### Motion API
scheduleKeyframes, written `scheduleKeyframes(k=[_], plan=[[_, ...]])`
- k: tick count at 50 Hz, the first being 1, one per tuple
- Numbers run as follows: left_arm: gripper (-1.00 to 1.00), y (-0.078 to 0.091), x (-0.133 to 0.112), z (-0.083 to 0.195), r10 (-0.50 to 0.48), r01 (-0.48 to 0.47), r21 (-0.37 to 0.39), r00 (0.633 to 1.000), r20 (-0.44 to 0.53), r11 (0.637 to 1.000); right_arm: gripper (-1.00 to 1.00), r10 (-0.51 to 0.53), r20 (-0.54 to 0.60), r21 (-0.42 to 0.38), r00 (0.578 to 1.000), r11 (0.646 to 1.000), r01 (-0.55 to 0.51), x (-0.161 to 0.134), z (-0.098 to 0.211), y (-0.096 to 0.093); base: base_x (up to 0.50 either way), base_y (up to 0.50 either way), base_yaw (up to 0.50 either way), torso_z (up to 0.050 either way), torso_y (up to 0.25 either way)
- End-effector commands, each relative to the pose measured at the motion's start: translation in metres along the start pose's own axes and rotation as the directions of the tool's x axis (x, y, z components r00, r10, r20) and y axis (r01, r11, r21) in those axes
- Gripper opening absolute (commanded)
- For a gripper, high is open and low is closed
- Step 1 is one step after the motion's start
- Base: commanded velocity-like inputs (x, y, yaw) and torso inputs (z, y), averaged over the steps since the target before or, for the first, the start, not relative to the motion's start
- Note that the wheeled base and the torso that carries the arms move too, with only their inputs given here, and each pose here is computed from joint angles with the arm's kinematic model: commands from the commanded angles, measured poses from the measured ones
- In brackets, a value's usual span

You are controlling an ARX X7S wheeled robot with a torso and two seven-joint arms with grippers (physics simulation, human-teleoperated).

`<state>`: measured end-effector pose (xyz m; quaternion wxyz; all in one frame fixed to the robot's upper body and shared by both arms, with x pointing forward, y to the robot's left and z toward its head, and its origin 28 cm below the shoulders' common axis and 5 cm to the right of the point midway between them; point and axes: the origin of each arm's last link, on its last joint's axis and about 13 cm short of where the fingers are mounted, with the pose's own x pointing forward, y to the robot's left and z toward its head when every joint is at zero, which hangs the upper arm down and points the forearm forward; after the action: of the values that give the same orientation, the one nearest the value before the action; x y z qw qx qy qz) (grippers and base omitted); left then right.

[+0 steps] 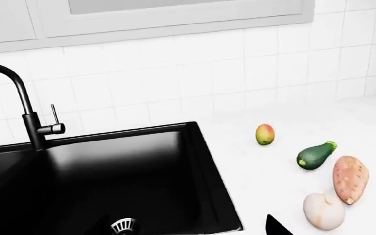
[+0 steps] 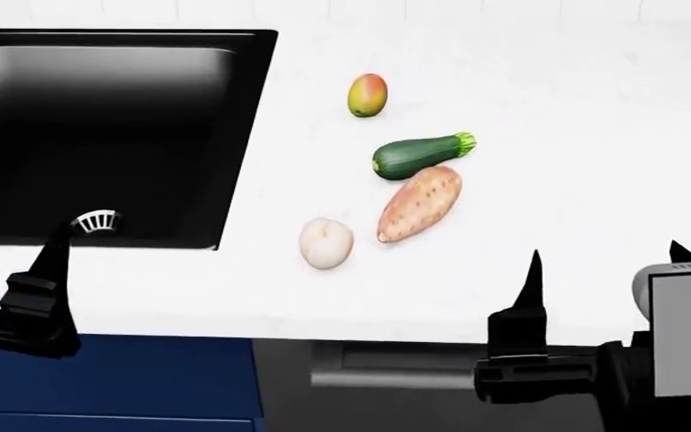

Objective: There is a mixed pile of frozen fruits and vegetables on the counter. Locate all the frozen vegetables and place the items in a bowl on the counter. Take all the frozen fruits and defrost them in a running sink.

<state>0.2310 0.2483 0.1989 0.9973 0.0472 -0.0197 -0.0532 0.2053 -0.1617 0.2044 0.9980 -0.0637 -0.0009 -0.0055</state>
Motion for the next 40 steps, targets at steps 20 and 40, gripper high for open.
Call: scheduleKeyframes(k=[20,40], plan=[[1.0,0.0031,-0.0007,-0.0016,-0.005,0.005,-0.002,1.0,-0.008,1.0,1.0,0.008,-0.016,-0.002,1.0,1.0,-0.008,-0.0025,-0.002,-0.0028,0.33,-0.12,0.0,0.0,0.0],[1.0,0.0038,0.0005,-0.0013,-0.005,0.005,-0.019,1.0,-0.008,1.0,1.0,0.015,-0.026,-0.018,1.0,1.0,-0.016,-0.0016,-0.004,-0.0008,0.34,-0.07,0.0,0.0,0.001]])
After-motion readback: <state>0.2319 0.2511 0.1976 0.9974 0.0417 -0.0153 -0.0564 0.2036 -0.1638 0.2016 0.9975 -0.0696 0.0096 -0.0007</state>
